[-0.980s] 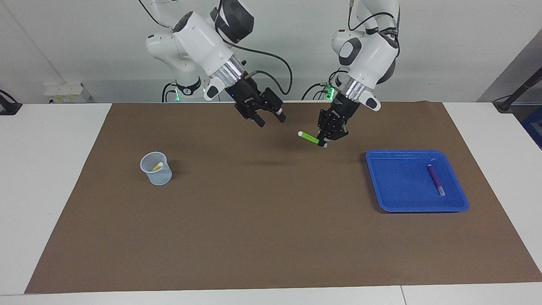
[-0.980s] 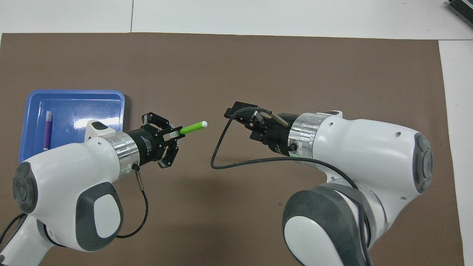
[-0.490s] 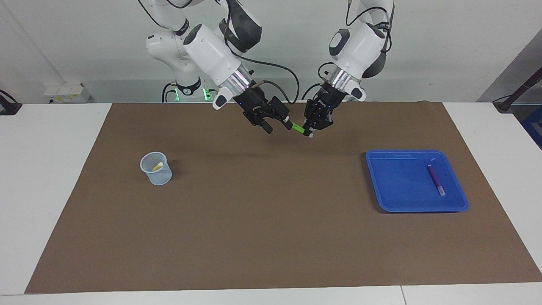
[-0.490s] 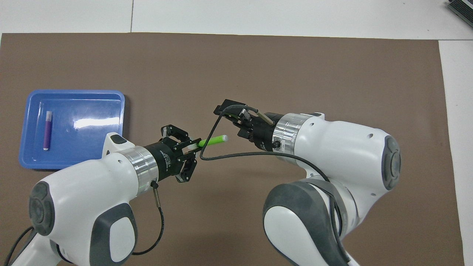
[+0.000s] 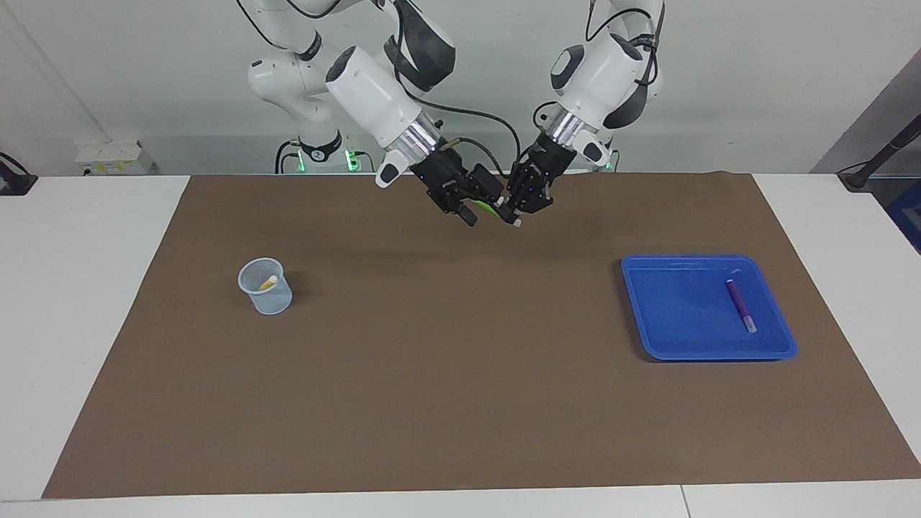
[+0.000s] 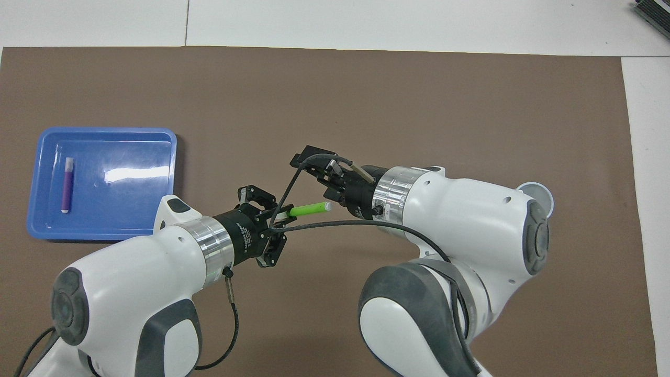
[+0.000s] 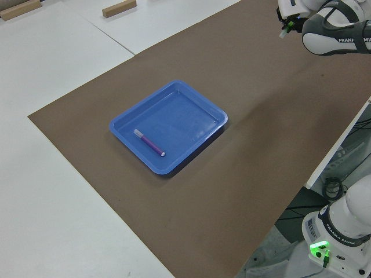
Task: Transfer and insert pens with both arms
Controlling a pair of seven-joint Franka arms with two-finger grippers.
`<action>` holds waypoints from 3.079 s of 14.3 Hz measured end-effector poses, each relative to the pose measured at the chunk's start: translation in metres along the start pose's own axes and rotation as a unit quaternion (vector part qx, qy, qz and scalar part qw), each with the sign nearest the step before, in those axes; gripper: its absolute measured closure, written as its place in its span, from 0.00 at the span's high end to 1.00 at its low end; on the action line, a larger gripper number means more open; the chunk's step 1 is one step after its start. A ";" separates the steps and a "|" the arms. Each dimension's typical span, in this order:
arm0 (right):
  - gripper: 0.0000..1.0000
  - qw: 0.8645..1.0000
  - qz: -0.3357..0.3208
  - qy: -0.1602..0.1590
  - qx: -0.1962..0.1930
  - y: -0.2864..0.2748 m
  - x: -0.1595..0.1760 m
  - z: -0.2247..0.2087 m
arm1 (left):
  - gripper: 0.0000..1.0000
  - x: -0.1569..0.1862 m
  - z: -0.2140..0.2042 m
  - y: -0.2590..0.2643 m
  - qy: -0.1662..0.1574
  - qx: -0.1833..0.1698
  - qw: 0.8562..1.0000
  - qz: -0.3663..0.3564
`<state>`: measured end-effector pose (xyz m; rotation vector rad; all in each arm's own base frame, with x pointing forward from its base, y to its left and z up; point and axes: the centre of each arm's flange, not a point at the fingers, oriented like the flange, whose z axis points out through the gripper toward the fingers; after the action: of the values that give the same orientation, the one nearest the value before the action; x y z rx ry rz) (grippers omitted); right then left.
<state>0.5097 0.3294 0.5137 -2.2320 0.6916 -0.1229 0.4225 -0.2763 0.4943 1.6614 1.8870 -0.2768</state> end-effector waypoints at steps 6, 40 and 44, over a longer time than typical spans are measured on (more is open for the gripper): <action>1.00 0.998 -0.005 -0.055 -0.039 0.007 -0.015 0.007 | 0.17 -0.001 -0.004 0.000 -0.002 -0.003 1.000 0.001; 0.50 0.990 -0.063 -0.072 -0.100 0.003 -0.009 -0.032 | 0.17 -0.001 -0.007 -0.005 -0.003 -0.003 1.000 0.004; 0.43 0.991 -0.061 -0.072 -0.099 0.002 -0.009 -0.033 | 0.17 -0.001 -0.007 -0.005 -0.003 -0.004 1.000 0.004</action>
<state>0.4912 0.3114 0.5360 -2.4463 0.5066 0.0477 0.4160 -0.2742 0.4998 1.6612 1.8741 -0.2710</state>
